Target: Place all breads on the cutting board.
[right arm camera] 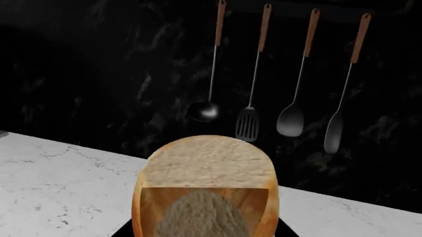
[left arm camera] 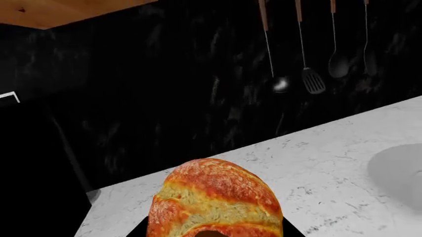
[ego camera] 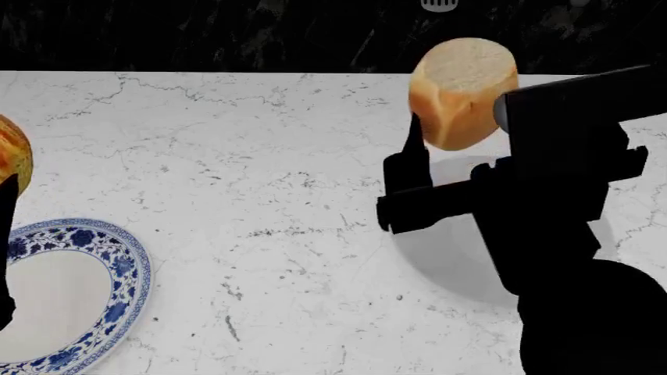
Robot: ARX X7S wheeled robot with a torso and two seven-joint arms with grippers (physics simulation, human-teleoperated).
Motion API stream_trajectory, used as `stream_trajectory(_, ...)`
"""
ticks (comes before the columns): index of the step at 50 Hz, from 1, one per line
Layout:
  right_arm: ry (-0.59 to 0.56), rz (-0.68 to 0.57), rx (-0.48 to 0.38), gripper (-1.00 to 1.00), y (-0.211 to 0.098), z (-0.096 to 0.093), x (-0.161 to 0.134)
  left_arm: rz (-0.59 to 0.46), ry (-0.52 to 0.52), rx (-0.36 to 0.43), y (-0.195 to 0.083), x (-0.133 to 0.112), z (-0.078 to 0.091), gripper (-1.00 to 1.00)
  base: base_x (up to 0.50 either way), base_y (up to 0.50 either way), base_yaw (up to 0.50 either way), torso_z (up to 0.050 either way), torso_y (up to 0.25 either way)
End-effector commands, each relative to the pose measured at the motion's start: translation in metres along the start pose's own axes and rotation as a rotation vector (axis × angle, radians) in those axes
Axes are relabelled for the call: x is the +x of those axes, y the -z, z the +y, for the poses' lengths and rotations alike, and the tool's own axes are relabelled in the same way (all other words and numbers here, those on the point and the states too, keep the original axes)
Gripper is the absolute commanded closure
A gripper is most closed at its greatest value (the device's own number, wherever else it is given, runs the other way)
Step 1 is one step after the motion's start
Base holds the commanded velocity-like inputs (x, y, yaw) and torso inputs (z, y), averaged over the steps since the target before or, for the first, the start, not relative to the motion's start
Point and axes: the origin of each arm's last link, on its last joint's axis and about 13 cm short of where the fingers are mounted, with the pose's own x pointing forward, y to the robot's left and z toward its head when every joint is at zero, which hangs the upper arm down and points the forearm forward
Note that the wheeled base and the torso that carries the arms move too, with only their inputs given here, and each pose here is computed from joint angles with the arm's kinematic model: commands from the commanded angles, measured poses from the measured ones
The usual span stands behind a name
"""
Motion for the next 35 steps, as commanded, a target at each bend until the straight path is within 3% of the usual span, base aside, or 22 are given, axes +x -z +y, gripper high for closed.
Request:
stream_trajectory(1, -0.002, -0.144, -0.058, 1.0, -0.021, 0.011, -0.037, -0.075, -0.014, -0.04, -0.013, -0.016, -0.003, 1.0, 0.0, 0.0, 0.0, 0.0, 0.0)
stream_trajectory(13, -0.018, -0.219, -0.075, 1.0, -0.026, 0.012, -0.059, -0.117, -0.042, -0.031, -0.02, -0.031, 0.0, 1.0, 0.0, 0.0, 0.0, 0.0, 0.0)
stream_trajectory(35, -0.055, -0.243, -0.124, 1.0, -0.033, 0.016, -0.057, -0.129, -0.048, -0.03, -0.028, -0.027, 0.005, 1.0, 0.0, 0.5, 0.0, 0.0, 0.0)
